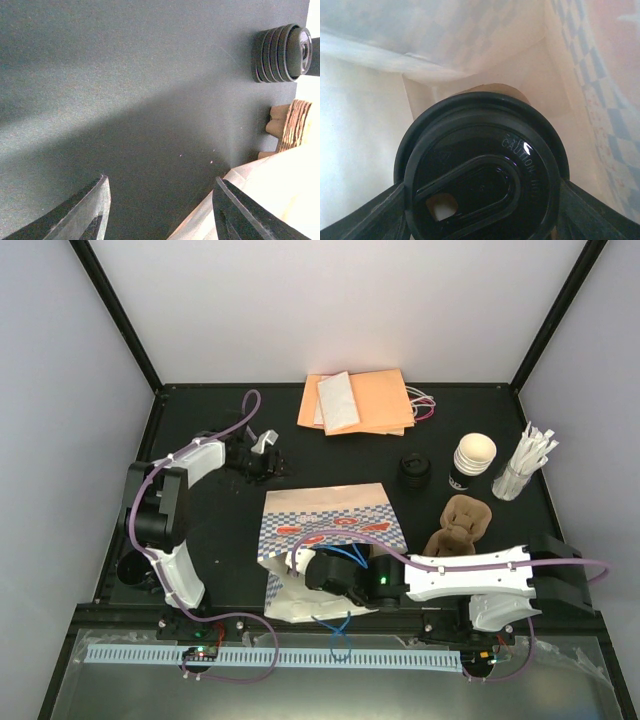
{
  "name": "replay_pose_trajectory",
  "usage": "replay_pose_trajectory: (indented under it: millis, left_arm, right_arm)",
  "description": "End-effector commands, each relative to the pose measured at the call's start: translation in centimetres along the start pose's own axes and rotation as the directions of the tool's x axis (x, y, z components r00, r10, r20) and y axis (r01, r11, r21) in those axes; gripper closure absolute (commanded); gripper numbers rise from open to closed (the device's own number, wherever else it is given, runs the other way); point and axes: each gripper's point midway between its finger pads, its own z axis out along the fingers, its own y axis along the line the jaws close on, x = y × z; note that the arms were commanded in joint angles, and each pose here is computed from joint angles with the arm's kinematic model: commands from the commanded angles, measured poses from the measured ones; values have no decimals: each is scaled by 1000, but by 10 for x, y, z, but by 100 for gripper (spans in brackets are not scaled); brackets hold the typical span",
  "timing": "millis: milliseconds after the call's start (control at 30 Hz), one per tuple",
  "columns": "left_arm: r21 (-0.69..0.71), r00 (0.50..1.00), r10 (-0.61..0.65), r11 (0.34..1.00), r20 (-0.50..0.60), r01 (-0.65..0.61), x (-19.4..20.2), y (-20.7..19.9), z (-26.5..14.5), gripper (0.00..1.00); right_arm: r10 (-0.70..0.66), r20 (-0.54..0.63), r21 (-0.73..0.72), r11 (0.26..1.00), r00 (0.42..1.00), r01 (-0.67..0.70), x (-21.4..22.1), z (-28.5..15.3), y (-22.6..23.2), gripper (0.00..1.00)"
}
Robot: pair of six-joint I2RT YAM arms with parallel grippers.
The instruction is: Pack the takeout coffee
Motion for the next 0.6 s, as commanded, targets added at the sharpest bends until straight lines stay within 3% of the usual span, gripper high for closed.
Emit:
replay_pose_trajectory:
  millis: [0, 567]
  left_arm:
    - [70, 1000, -18, 997, -6, 19, 2, -4, 4, 43]
    - [207, 993, -94, 972, -74, 107, 34, -2, 20, 53]
  right_arm:
    - [9, 18, 25, 1000, 1000, -9, -6, 6, -7, 48]
    - [-43, -34, 68, 997, 999, 45, -2, 19, -18, 49]
